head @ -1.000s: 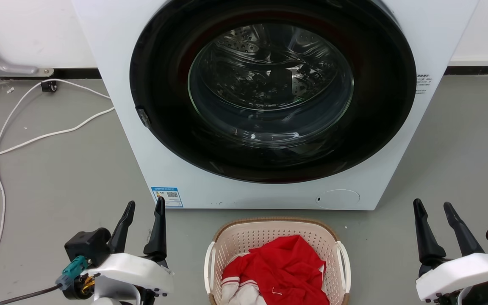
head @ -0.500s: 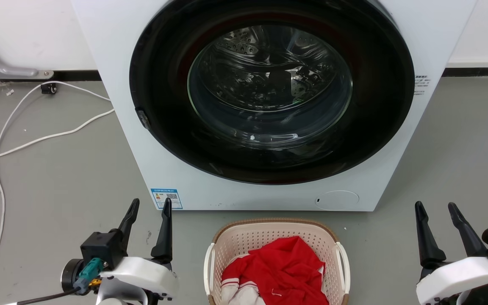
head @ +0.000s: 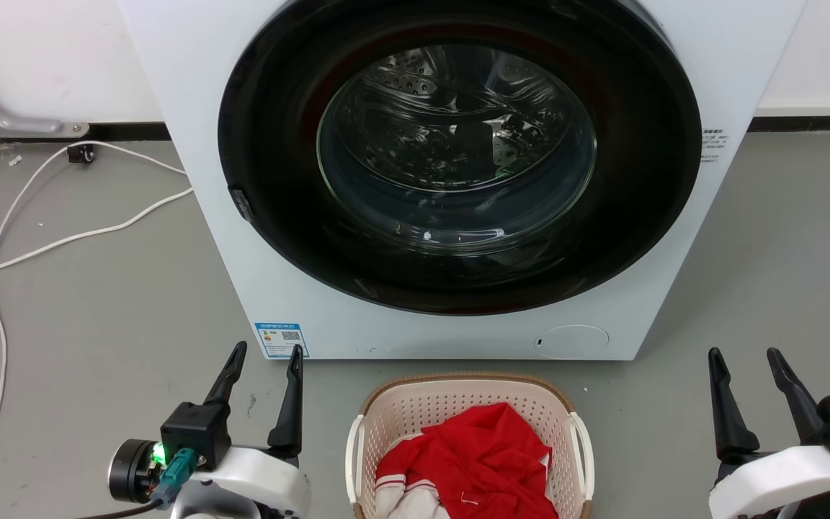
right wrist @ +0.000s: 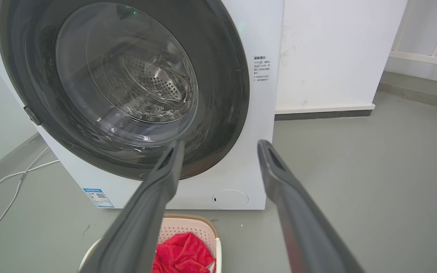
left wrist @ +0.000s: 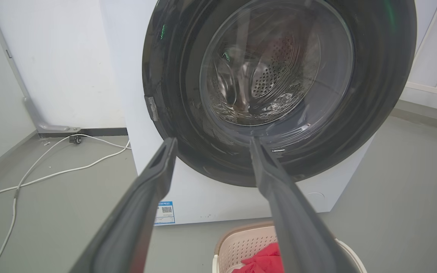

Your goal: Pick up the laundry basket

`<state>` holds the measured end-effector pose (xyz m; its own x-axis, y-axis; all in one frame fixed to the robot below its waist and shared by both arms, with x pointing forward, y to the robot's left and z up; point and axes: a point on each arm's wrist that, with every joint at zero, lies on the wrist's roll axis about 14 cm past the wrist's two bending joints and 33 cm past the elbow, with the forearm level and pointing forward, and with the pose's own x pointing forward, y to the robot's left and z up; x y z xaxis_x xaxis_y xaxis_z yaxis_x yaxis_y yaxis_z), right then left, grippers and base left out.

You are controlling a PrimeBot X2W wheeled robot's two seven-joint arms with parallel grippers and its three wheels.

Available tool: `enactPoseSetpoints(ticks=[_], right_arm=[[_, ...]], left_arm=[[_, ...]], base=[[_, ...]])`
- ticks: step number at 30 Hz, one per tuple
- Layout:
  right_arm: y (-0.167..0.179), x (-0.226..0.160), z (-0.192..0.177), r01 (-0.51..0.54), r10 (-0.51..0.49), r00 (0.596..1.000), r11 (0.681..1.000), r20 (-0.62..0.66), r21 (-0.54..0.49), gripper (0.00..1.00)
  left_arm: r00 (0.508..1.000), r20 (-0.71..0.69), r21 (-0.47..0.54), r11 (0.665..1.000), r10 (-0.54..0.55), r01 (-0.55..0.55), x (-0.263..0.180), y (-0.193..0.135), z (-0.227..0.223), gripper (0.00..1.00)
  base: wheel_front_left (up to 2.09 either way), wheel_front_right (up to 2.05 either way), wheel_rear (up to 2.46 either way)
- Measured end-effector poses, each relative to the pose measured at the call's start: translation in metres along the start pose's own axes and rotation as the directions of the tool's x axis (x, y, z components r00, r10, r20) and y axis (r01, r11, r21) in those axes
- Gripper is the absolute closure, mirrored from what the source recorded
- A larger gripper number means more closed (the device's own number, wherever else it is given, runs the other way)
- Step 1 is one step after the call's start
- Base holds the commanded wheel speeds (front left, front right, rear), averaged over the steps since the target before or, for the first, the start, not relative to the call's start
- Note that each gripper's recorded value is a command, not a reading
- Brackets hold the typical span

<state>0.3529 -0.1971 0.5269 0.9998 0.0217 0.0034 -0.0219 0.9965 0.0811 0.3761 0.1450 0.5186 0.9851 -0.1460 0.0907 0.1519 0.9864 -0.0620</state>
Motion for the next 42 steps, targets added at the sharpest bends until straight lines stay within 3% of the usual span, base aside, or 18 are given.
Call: enactPoseSetpoints(ticks=[21,42], right_arm=[[-0.0001,-0.0015,0.0019,0.001,0.000,1.000,0.995,0.011,-0.095,0.00],[-0.0024,-0.0031,-0.0051,0.007,-0.007,1.000,0.997,-0.004,-0.071,0.00]], left_arm=[[1.000,0.013,0.111,0.994,-0.022,0.020,-0.0022,-0.0051,-0.0021,0.00],[1.000,-0.006,0.087,0.996,-0.010,0.011,-0.0026,-0.0028,-0.0084,0.00]], base=[[0.00,0.00,0.00],[0.00,0.00,0.00]])
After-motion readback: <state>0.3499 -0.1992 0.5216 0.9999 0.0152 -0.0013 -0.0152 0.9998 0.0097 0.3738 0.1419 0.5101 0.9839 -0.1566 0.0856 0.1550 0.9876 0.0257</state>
